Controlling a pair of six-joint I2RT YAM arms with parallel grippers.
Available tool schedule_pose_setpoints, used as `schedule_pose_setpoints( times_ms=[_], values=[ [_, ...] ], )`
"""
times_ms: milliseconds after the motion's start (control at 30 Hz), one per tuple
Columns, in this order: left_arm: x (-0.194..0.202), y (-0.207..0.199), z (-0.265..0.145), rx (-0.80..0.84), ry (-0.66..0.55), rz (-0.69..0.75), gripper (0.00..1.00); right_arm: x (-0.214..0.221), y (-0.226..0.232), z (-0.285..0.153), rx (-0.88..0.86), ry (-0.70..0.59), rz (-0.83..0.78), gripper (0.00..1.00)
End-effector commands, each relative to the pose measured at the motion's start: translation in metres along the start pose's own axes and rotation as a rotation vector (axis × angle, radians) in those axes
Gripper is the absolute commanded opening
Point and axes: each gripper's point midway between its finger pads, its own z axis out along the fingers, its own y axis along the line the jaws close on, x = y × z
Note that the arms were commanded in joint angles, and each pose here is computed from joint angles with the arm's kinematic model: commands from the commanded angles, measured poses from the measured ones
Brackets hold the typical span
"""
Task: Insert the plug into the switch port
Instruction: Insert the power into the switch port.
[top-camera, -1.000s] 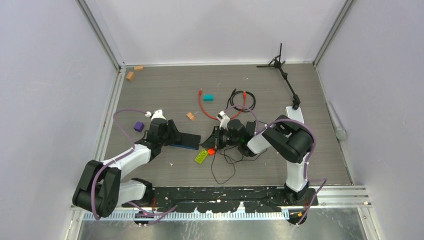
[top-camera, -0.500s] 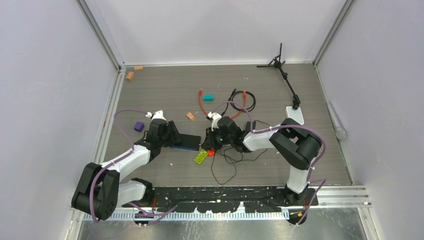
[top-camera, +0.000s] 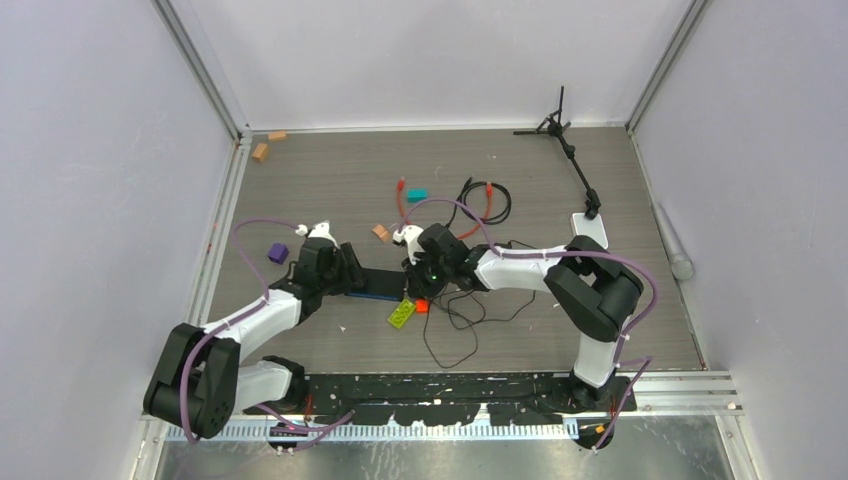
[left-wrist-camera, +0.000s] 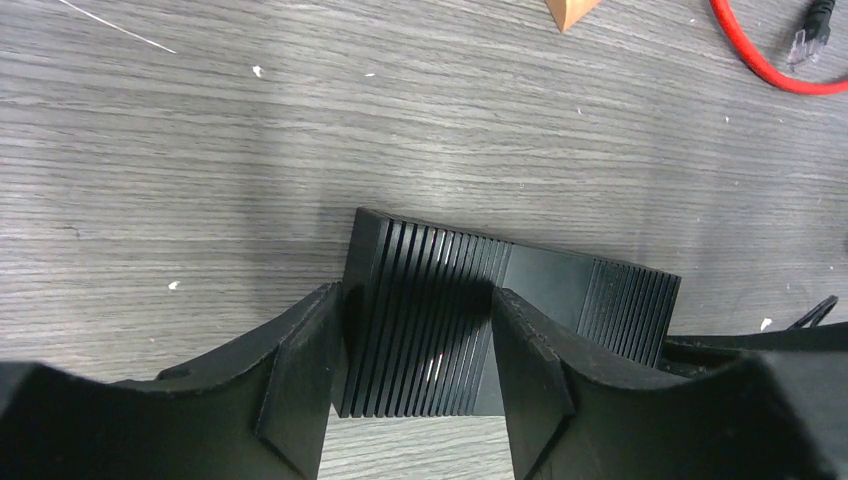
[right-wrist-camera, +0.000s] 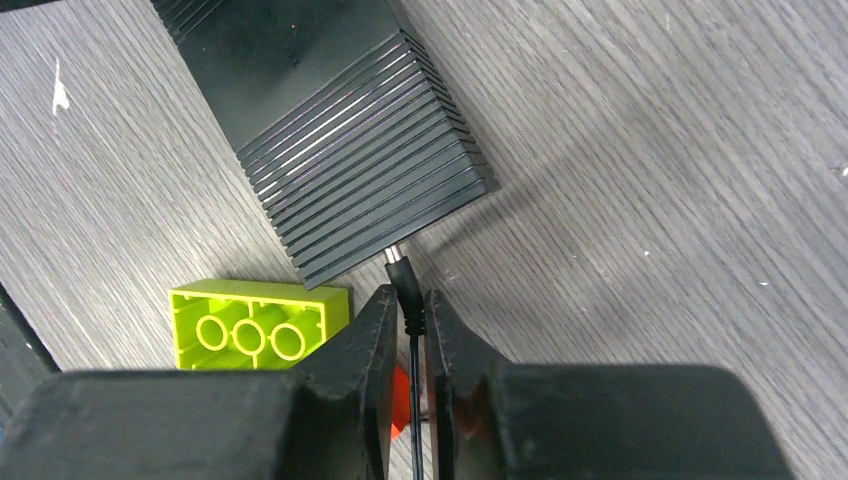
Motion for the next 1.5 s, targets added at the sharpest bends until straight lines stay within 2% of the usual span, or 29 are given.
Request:
schedule_pose_setpoints(
  times_ms=[0,133,233,500,700,1000,1467],
  values=[
    [0.009,-0.023,-0.003,0.097,0.069,-0.012,0.57,0.002,-0.004,-0.006,0.028,0.055,-0.09,0.2],
    [0.008,-0.023,-0.002,0.097,0.07,-0.014,0.57,0.002,-0.005,-0.005,0.035,0.078,-0.115,0.07],
    [0.007,-0.023,-0.002,0.099,0.069,-0.011,0.57,-0.006,-0.005,-0.009,0.039,0.064,-0.148,0.01],
    [-0.019,-0.027,-0.002,0.076,0.056,0.074,0.57,-0.034,-0.002,-0.017,0.065,0.024,-0.247,0.0],
    [-0.028,-0.031,0.003,0.087,0.034,0.07,0.57,-0.054,0.0,-0.022,0.102,-0.045,-0.305,0.0],
    [-0.016,-0.029,0.013,0.093,0.076,0.076,0.57,-0.061,-0.005,-0.019,0.132,-0.073,-0.345,0.0],
    [-0.007,-0.044,0.02,0.2,0.115,0.104,0.52,-0.079,0.0,-0.012,0.114,-0.132,-0.376,0.0]
  ],
)
